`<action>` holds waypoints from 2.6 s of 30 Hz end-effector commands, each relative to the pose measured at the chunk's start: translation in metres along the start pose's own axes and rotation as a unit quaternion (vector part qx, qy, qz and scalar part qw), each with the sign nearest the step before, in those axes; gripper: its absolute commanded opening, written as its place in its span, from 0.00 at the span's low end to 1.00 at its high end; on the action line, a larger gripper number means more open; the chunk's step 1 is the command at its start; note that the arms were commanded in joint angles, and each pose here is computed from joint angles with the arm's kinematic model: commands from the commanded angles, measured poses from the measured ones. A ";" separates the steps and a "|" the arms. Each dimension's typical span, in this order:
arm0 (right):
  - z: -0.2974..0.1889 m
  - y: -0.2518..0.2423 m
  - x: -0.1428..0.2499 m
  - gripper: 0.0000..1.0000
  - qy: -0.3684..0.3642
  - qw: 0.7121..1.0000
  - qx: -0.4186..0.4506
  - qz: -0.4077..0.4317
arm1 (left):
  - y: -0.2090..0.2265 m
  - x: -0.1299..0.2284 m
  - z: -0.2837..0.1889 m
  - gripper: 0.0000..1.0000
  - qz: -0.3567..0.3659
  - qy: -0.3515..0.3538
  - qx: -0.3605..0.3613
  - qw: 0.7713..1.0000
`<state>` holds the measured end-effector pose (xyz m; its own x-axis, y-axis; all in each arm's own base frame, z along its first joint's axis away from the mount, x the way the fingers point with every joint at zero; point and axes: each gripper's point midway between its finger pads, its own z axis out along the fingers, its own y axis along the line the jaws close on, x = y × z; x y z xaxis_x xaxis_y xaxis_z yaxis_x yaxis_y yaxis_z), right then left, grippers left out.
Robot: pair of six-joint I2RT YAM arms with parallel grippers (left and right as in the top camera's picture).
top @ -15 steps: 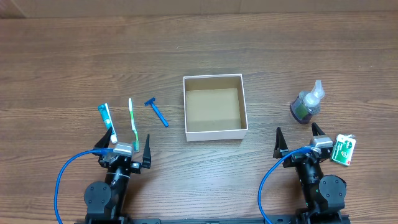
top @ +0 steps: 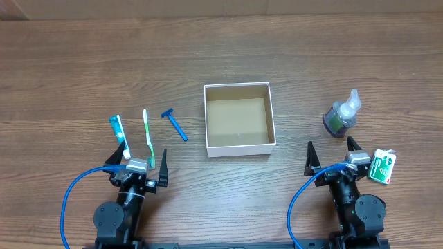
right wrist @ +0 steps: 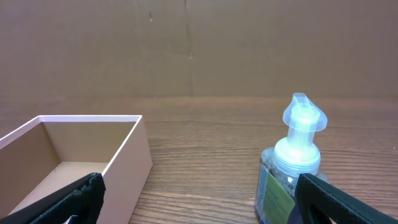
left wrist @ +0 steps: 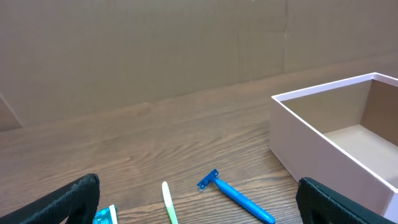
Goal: Pack container
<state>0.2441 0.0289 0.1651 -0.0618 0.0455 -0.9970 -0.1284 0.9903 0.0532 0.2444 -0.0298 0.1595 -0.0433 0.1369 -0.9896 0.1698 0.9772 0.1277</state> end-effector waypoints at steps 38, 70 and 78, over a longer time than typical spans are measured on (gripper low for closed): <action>-0.013 0.005 -0.039 1.00 -0.004 0.998 -0.009 0.064 | -0.011 -0.024 -0.009 1.00 -0.163 -0.002 0.040 0.986; 0.109 -0.111 -0.026 1.00 0.468 0.862 0.160 0.112 | 0.013 -0.088 0.013 1.00 -0.160 0.368 0.012 0.916; 0.123 -0.110 -0.001 0.97 0.492 0.854 0.133 0.103 | 0.013 -0.088 0.013 1.00 -0.160 0.369 0.012 0.916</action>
<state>0.3716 -0.0643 0.1391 -0.8818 0.2704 -0.3864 0.2611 0.9622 0.0776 0.2605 -0.0313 0.2381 -0.7629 -0.0823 -0.6413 0.0418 0.9835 -0.1760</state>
